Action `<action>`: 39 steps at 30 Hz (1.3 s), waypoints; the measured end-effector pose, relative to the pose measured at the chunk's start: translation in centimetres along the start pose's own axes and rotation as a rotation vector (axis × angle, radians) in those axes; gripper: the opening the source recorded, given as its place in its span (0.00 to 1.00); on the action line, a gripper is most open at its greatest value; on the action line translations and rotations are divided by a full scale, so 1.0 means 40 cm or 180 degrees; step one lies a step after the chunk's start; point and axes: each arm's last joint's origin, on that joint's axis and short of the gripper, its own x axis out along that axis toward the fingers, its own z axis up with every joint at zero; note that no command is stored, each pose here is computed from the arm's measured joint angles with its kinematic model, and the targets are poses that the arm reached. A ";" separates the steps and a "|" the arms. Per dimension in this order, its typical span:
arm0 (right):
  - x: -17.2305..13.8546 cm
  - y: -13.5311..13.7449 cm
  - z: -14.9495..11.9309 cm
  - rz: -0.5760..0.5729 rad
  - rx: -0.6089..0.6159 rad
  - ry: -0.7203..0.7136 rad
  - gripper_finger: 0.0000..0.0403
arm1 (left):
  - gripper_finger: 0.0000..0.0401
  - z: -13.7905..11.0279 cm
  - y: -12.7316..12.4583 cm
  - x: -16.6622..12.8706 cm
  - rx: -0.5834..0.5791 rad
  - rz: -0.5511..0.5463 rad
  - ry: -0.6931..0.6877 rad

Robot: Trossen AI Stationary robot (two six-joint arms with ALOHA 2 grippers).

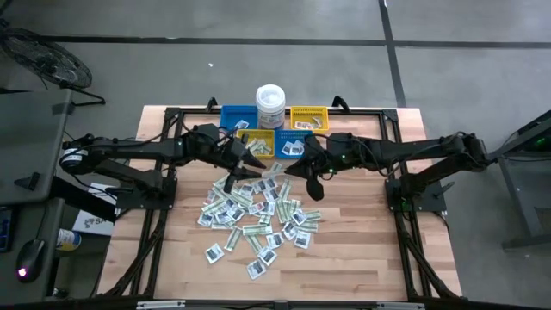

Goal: Pick & Place First Aid Supplies
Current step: Put the green bandage pad into the left yellow bin

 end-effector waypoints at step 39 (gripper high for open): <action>0.039 -0.012 -0.006 -0.0143 0.0084 -0.0105 0.00 | 0.08 0.005 0.002 0.000 -0.0310 0.0106 -0.0077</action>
